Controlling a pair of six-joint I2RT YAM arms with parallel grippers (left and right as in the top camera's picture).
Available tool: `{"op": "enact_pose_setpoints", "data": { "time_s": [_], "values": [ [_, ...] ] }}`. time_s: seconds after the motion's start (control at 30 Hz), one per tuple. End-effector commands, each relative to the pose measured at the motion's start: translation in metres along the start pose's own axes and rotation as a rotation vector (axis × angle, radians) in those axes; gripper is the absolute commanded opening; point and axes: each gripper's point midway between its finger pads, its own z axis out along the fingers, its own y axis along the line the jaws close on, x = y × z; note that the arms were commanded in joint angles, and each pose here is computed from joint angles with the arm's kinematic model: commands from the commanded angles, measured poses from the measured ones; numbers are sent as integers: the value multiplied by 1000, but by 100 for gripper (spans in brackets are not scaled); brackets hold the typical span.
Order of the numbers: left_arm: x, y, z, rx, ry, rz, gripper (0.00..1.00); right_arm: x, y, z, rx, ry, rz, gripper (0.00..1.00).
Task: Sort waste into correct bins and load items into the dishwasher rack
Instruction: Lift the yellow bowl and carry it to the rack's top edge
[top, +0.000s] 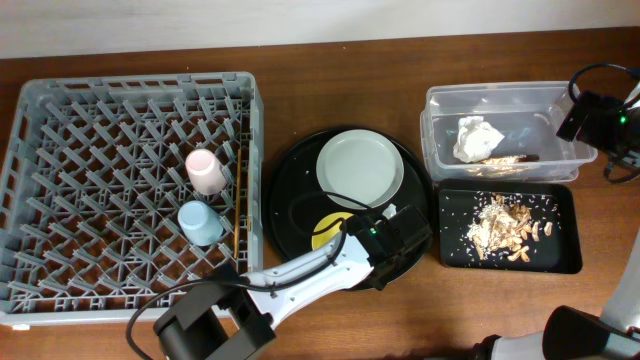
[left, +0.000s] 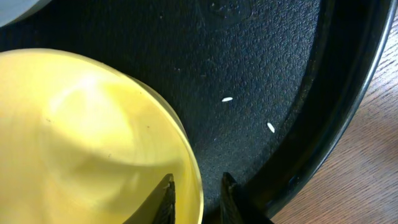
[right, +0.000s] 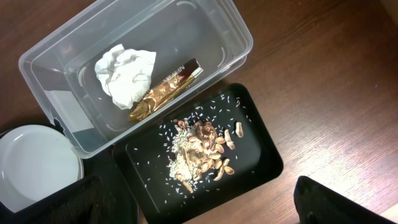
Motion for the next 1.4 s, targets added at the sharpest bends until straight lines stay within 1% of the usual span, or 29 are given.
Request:
{"op": "enact_pose_setpoints", "data": {
  "time_s": [0.0,0.17,0.2,0.27,0.4,0.43,0.5,0.53,0.57,0.6,0.67,0.73,0.77,0.83,0.87,0.9,0.97,1.03,1.1,1.13,1.17,1.23,1.37],
  "values": [
    [6,3,5,-21,16,-2,19,-1,-2,0,12,-3,-5,99],
    [16,6,12,-30,41,1,18,-1,-2,0,12,-3,-5,99],
    [15,6,12,-29,36,0,15,-1,-2,0,12,-3,-5,99],
    [13,7,12,-34,25,-1,1,-1,-2,0,12,-3,-5,99],
    [8,6,9,-30,15,-3,1,-1,-2,0,12,-3,-5,99],
    [2,6,3,-28,10,-8,1,-1,-2,0,12,-3,-5,99],
    [-21,17,-26,-24,-20,-29,0,-1,-2,0,12,-3,-5,99],
    [-39,28,-48,-22,-53,-44,0,-1,-2,0,12,-3,-5,99],
    [-70,56,-92,-7,-118,-87,0,-1,-2,0,12,-3,-5,99],
    [-82,68,-110,13,-148,-100,0,-1,-2,0,12,-3,-5,99],
    [-117,110,-164,102,-272,-149,0,-1,-2,0,12,-3,-5,99],
    [-135,154,-196,181,-376,-227,0,-1,-2,0,12,-3,-5,99],
    [-142,182,-212,257,-441,-275,0,-1,-2,0,12,-3,-5,99],
    [-147,225,-233,465,-560,-329,0,-1,-2,0,12,-3,-5,99],
    [-147,249,-244,601,-628,-350,0,-1,-2,0,12,-3,-5,99],
    [-147,264,-249,696,-671,-354,0,-1,-2,0,12,-3,-5,99],
    [-143,304,-241,932,-748,-365,0,-1,-2,0,12,-3,-5,99],
    [-138,330,-217,1051,-750,-415,0,-1,-2,0,12,-3,-5,99],
    [-130,356,-191,1207,-758,-455,0,-1,-2,0,12,-3,-5,99],
    [-124,370,-170,1279,-743,-502,0,-1,-2,0,12,-3,-5,99],
    [-116,386,-141,1303,-708,-592,0,-1,-2,0,12,-3,-5,99],
    [-104,403,-107,1317,-685,-672,0,-1,-2,0,12,-3,-5,99],
    [-89,423,-86,1303,-682,-746,0,-1,-2,0,12,-3,-5,99]
  ]
}}
